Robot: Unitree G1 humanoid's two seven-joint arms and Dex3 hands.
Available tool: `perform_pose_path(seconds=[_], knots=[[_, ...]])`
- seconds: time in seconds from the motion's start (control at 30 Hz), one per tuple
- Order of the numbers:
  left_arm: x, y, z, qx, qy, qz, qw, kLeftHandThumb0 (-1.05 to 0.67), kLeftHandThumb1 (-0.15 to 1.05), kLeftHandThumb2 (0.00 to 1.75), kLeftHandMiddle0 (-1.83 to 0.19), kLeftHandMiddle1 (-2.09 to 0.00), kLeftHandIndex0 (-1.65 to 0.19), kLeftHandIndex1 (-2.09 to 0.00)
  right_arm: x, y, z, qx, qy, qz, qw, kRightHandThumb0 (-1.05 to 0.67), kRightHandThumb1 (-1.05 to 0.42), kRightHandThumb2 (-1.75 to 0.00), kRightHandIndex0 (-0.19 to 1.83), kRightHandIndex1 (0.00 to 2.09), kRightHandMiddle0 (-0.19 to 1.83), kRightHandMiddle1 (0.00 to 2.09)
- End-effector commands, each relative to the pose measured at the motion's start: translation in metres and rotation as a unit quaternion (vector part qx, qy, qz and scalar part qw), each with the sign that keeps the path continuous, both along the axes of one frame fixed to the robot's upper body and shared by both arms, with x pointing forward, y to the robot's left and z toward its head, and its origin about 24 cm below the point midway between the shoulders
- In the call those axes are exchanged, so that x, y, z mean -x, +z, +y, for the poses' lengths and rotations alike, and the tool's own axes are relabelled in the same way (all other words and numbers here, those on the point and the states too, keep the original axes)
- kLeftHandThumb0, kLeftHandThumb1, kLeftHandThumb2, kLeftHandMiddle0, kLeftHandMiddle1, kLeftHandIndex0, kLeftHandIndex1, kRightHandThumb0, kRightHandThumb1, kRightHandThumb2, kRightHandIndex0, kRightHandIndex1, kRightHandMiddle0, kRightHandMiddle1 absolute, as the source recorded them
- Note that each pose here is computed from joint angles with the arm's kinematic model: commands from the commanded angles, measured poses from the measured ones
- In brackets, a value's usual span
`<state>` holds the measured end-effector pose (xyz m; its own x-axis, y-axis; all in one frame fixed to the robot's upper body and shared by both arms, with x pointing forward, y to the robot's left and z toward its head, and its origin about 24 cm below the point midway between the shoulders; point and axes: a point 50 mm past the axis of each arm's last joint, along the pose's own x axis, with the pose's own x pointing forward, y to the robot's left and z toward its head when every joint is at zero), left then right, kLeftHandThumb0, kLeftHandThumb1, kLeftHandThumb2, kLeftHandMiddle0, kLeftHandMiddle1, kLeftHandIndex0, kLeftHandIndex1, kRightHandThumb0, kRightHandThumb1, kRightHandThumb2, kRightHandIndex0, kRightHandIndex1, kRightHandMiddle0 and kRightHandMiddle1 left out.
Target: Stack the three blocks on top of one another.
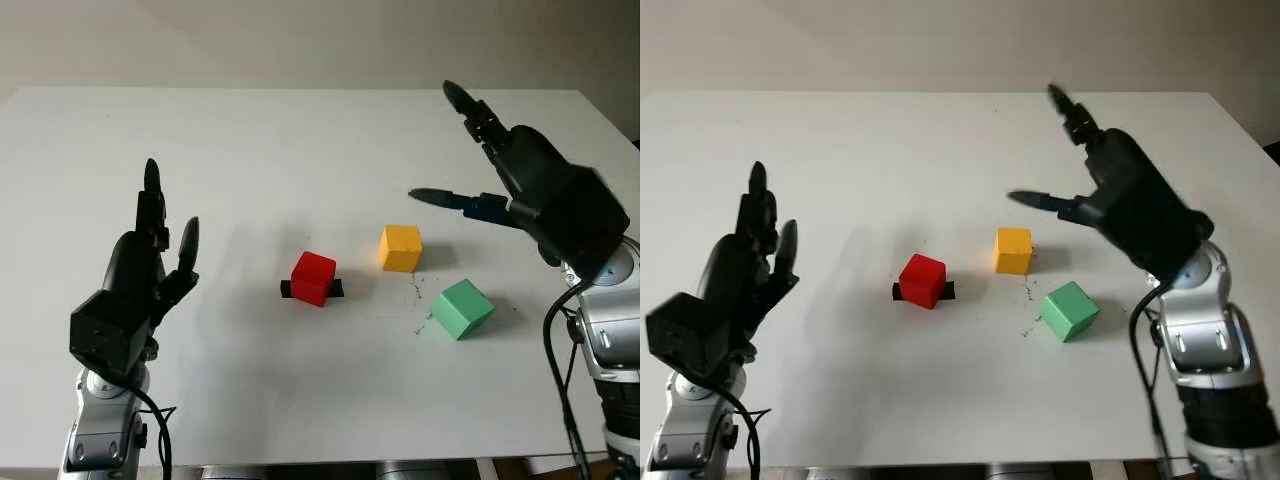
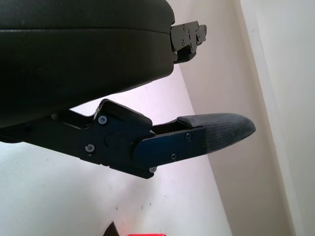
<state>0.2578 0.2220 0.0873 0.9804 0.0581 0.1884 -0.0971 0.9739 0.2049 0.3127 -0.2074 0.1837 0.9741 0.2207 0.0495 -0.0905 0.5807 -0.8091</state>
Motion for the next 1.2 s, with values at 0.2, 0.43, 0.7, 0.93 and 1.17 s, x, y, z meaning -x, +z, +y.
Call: perform_pose_path(seconds=[0.2,0.43,0.7,0.93,1.17], knots=[[-0.006,0.003,0.011,0.056,-0.015,0.005,0.998,-0.69,1.05,0.63,0.19,-0.03,0.19,0.00,-0.013,-0.009,0.005,0.108,0.026,0.033,0.993,-0.53,-0.81,-0.05,0.00,0.07,0.25,0.08],[-0.005,0.006,0.009,0.053,-0.022,0.000,0.998,-0.68,1.05,0.62,0.19,-0.04,0.19,0.00,-0.016,-0.020,0.008,0.158,0.035,0.054,0.985,-0.60,-0.83,-0.06,0.00,0.07,0.26,0.07],[-0.004,0.008,0.006,0.031,-0.025,0.004,0.999,-0.70,1.05,0.60,0.19,-0.03,0.19,0.00,-0.018,-0.035,0.006,0.178,0.038,0.071,0.981,-0.64,-0.83,-0.06,0.00,0.06,0.29,0.06],[-0.003,0.009,0.004,0.004,-0.025,0.010,1.000,-0.72,1.05,0.61,0.19,-0.02,0.19,0.00,-0.017,-0.042,0.006,0.225,0.045,0.060,0.971,-0.65,-0.84,-0.06,0.02,0.07,0.37,0.09],[-0.001,0.008,0.003,-0.014,-0.028,0.020,0.999,-0.83,1.05,0.56,0.19,-0.03,0.19,-0.01,-0.017,-0.049,0.007,0.272,0.055,0.043,0.960,-0.67,-0.88,-0.06,0.08,0.08,0.52,0.16]])
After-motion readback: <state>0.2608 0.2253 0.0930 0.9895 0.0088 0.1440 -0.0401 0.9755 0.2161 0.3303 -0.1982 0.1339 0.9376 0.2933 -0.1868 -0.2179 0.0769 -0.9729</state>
